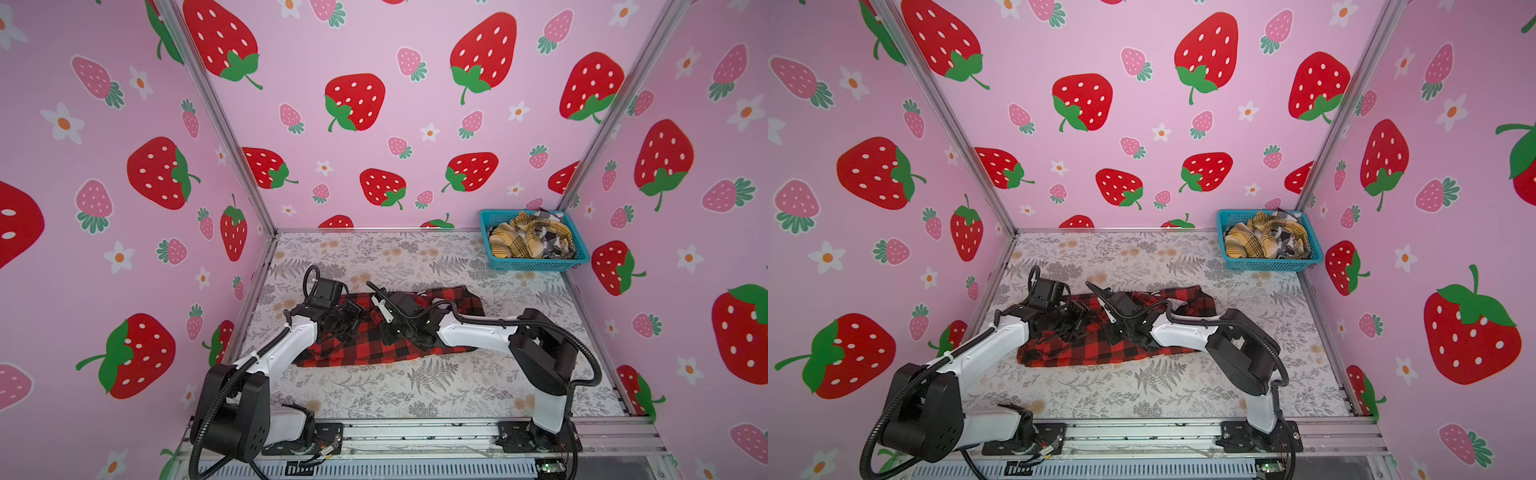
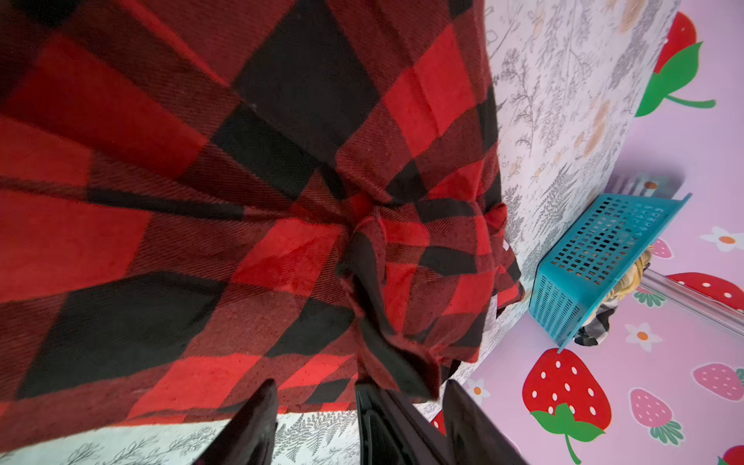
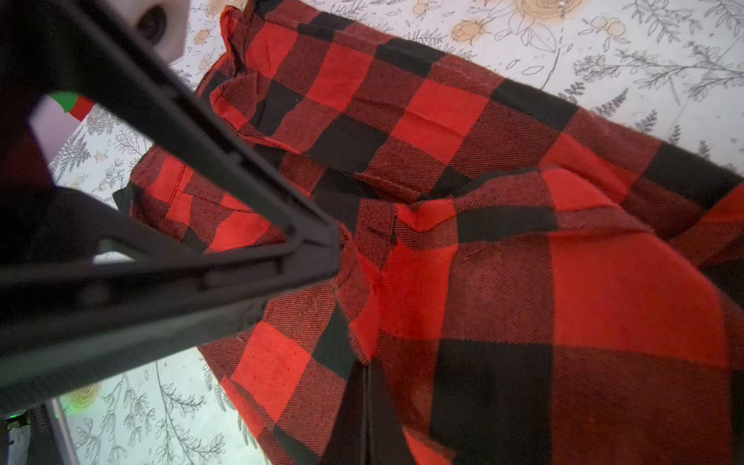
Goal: Fold and stack the long sleeve shirts
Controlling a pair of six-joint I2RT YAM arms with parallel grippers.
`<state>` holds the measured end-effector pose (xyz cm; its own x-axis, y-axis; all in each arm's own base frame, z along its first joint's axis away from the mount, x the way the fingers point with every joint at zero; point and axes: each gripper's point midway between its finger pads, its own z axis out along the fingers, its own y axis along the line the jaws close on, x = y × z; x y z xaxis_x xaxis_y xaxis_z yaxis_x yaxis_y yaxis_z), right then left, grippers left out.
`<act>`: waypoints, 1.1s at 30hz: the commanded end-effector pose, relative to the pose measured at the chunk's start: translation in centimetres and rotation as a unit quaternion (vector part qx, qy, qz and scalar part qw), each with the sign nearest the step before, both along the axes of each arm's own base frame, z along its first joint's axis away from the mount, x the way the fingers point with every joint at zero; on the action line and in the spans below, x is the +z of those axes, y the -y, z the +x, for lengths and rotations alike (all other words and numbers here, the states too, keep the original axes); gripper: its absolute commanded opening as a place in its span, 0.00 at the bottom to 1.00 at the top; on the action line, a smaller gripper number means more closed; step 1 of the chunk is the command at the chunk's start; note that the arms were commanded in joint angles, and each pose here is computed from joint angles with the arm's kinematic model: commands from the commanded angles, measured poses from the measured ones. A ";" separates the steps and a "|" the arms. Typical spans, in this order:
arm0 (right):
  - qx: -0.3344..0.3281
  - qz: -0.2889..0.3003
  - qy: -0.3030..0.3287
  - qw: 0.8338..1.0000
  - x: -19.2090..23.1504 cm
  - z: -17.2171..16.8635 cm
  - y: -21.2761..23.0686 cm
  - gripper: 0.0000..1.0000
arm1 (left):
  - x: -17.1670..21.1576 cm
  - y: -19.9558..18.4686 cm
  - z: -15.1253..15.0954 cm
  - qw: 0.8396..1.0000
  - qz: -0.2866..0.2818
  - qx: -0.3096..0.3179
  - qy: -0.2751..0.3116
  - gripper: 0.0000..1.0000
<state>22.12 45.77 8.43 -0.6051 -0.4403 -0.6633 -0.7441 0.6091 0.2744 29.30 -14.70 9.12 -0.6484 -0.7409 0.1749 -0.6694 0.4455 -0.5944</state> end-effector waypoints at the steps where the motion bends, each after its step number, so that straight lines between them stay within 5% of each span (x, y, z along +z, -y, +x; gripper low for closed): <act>1: 0.010 -0.019 0.010 1.000 -1.2 -0.8 0.1 0.00 | 2.3 1.5 1.9 0.999 -0.020 -0.003 0.030 0.68; 6: 0.010 -0.018 0.015 1.000 -1.1 -1.0 0.2 0.00 | 1.0 1.2 1.7 1.000 0.009 -0.007 0.006 0.61; 10: 0.011 -0.016 0.019 1.000 -0.8 -1.0 0.1 0.00 | -0.1 1.4 1.3 1.000 0.014 -0.012 -0.012 0.40; 17: 0.010 -0.023 0.024 0.999 -0.7 -1.1 0.1 0.00 | -1.1 2.1 1.4 0.999 0.022 -0.031 -0.030 0.45; 21: -0.002 -0.026 0.026 0.999 -0.5 -0.7 0.2 0.00 | -0.8 2.3 1.5 0.999 0.018 -0.030 -0.024 0.00; 22: -0.009 -0.028 0.025 0.999 -0.4 -0.6 0.4 0.00 | -0.5 2.2 1.6 0.999 0.020 -0.031 -0.023 0.00; 26: -0.076 -0.038 0.035 0.996 2.5 1.7 2.3 0.59 | 2.4 1.7 2.0 0.997 0.045 -0.059 0.014 0.00; 33: -0.211 0.033 -0.077 0.974 7.4 6.4 12.1 0.76 | 13.5 -2.8 2.5 0.969 0.139 -0.110 0.170 0.00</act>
<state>26.72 38.85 14.29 -0.7108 -0.2607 -0.6533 -0.5528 0.7814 0.2897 32.66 -14.46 18.14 -0.7652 -0.6383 -0.0847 -0.4488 0.6231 -0.6406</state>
